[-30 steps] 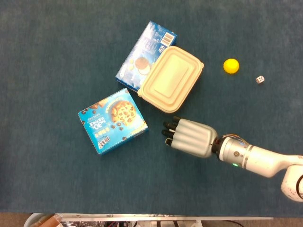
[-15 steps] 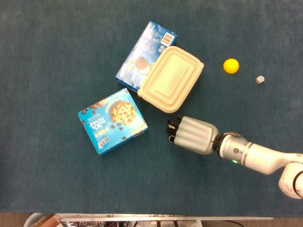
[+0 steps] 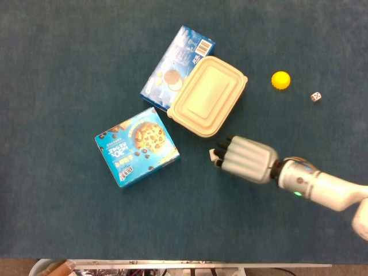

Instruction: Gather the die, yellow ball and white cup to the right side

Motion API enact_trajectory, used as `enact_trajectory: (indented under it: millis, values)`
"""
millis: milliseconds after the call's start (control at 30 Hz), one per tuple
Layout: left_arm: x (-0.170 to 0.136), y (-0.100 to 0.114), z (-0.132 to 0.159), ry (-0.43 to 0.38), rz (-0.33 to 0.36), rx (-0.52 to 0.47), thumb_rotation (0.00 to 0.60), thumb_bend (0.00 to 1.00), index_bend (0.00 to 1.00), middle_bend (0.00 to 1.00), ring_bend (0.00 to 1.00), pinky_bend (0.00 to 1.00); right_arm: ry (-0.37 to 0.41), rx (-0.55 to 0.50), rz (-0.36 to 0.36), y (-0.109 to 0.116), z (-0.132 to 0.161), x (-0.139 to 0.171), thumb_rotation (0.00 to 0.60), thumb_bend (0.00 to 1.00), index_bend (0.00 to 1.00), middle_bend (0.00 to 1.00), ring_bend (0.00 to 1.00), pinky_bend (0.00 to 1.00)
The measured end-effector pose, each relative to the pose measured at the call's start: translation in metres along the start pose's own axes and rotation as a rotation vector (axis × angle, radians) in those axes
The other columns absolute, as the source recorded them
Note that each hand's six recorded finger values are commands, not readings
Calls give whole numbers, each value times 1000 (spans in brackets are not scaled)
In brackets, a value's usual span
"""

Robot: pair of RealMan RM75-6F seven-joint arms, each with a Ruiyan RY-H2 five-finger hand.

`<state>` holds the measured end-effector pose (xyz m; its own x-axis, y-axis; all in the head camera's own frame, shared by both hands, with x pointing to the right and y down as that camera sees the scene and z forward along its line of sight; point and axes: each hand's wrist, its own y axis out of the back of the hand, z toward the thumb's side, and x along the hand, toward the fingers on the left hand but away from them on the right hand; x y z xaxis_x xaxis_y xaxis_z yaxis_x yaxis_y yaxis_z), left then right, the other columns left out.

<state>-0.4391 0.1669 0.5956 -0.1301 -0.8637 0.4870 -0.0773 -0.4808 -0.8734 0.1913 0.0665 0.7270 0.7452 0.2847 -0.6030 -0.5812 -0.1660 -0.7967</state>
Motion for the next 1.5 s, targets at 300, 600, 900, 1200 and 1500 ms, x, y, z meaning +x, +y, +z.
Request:
enact_trajectory:
  millis: [300,600,900,1200,1500]
  values:
    - [2,-2,4,-12,-5,-2,499,293,334,380,329,183,-21,-27,-55,16,-5,22,600,113,429,338,270,386]
    - [-5,-1,-1,8,-1,-2,501,293,334,380,329,183,22,-40,-28,7,11,-13,600,113,420,338,273,386]
    - [-5,-1,0,4,0,-2,501,293,334,380,329,183,18,-32,4,-2,14,-25,600,113,418,338,276,386]
    - [-5,-1,1,1,-1,-5,501,293,334,380,329,183,4,-58,27,-11,12,-22,600,113,418,338,277,386]
    - [-2,-5,2,-7,-13,-7,500,293,334,380,329,183,-48,-62,38,-13,-7,16,600,113,408,338,283,387]
